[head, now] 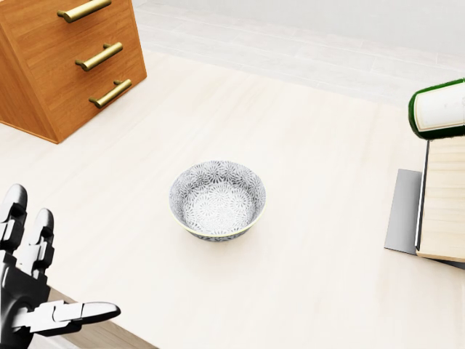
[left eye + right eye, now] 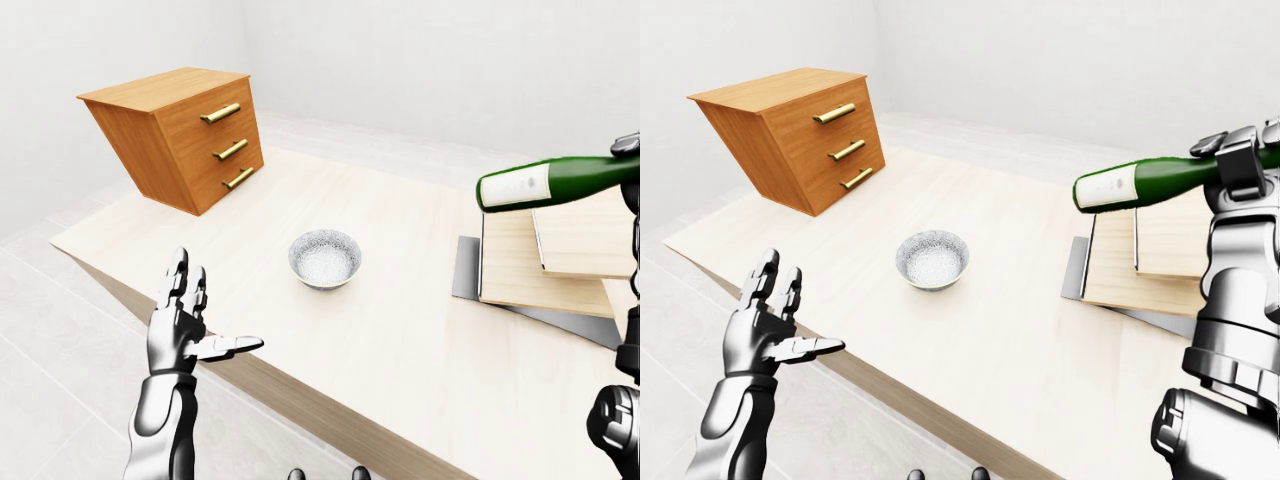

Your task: Put the wine bottle on the wine rack.

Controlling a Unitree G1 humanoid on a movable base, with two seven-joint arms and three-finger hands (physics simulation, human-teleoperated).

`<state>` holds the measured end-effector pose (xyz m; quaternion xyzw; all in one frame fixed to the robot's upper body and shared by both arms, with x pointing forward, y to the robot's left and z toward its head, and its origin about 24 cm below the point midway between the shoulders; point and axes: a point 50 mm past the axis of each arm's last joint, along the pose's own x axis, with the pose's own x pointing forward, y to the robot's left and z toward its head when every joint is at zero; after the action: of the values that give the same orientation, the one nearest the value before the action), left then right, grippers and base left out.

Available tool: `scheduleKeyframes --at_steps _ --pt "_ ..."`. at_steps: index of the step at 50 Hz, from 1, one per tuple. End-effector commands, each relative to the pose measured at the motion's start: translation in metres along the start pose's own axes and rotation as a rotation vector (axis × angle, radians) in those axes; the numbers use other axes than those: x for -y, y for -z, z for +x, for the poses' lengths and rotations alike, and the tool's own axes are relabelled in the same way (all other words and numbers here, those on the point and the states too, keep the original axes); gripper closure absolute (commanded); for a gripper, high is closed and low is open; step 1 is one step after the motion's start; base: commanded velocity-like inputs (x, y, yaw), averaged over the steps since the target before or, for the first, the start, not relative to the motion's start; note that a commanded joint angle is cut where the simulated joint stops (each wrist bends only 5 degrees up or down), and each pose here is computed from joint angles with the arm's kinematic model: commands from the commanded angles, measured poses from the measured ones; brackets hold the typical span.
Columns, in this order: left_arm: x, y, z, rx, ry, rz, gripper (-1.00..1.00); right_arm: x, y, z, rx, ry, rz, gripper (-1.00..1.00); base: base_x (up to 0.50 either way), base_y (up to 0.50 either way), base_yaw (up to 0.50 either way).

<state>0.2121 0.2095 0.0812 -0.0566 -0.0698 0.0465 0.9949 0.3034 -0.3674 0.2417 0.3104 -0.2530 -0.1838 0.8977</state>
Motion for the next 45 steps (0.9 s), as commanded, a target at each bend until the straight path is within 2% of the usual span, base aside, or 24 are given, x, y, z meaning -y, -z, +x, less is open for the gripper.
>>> scheduleKeyframes --at_steps 1,6,11,35,45 --pt "0.000 0.002 0.002 -0.005 -0.002 0.000 -1.00 0.022 -0.022 0.005 0.026 0.032 0.081 1.00 0.00 0.00 0.00" --pt "0.002 -0.003 0.001 0.014 -0.002 -0.005 -1.00 0.032 -0.028 0.005 0.034 0.054 0.112 1.00 0.00 0.00 0.00" --pt "0.003 -0.002 0.002 0.011 0.001 -0.003 -1.00 0.045 -0.029 0.002 0.024 0.076 0.092 1.00 0.00 0.00 0.00" --pt "0.005 0.002 0.004 -0.006 0.002 -0.003 -1.00 0.070 -0.062 -0.004 0.092 0.131 0.199 1.00 0.00 0.00 0.00" --pt "0.006 0.004 0.003 -0.015 0.005 -0.001 -1.00 0.078 -0.076 -0.004 0.112 0.145 0.188 1.00 0.00 0.00 0.00"
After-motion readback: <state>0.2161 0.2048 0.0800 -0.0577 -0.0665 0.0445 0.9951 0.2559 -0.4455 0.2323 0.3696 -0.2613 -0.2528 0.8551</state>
